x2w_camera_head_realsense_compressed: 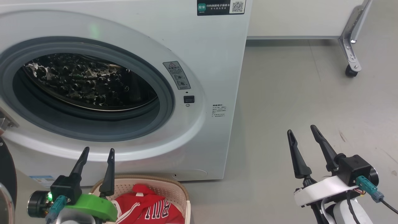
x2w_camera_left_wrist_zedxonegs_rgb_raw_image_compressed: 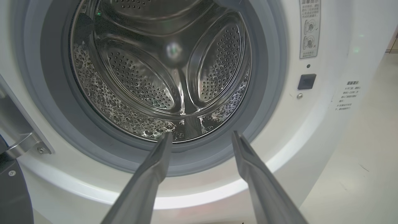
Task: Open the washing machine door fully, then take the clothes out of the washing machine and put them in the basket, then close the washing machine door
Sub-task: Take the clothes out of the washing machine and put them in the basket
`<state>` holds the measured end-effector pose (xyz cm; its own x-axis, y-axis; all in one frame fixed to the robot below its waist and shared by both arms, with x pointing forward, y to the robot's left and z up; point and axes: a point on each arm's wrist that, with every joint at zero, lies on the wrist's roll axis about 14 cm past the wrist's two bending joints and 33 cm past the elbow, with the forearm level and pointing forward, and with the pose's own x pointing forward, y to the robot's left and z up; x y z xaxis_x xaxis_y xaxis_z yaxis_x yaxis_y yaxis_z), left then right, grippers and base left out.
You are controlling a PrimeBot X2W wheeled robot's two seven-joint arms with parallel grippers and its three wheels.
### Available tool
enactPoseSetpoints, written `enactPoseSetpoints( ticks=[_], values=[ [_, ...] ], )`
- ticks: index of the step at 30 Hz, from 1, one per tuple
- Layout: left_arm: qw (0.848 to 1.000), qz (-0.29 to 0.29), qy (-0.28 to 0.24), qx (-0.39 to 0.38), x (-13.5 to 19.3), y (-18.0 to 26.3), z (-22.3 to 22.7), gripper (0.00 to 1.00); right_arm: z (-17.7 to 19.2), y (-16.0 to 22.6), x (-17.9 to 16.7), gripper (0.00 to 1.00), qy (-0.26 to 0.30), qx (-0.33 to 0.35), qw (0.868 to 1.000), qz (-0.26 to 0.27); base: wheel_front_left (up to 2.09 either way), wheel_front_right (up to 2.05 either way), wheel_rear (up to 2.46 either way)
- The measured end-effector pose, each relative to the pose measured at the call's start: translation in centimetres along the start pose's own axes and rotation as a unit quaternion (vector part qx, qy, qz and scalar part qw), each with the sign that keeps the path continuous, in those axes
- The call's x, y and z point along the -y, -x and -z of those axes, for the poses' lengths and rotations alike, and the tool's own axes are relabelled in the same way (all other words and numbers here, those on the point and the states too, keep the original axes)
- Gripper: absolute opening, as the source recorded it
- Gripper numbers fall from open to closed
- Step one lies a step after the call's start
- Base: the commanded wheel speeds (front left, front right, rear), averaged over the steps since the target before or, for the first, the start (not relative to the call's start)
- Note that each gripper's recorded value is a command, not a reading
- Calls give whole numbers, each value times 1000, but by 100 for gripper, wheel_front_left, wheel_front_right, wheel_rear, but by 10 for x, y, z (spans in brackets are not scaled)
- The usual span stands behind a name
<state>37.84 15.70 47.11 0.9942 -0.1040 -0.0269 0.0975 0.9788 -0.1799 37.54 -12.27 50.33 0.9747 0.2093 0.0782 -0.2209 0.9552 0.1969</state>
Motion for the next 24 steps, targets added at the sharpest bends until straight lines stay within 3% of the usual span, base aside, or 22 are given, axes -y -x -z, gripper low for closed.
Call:
enactPoseSetpoints(
  ticks=[24],
  values=[
    [1000, 14, 0, 13, 10, 9, -7, 100, -1, 3, 1, 100, -1, 2, 1000, 4, 0, 0, 0]
  ],
)
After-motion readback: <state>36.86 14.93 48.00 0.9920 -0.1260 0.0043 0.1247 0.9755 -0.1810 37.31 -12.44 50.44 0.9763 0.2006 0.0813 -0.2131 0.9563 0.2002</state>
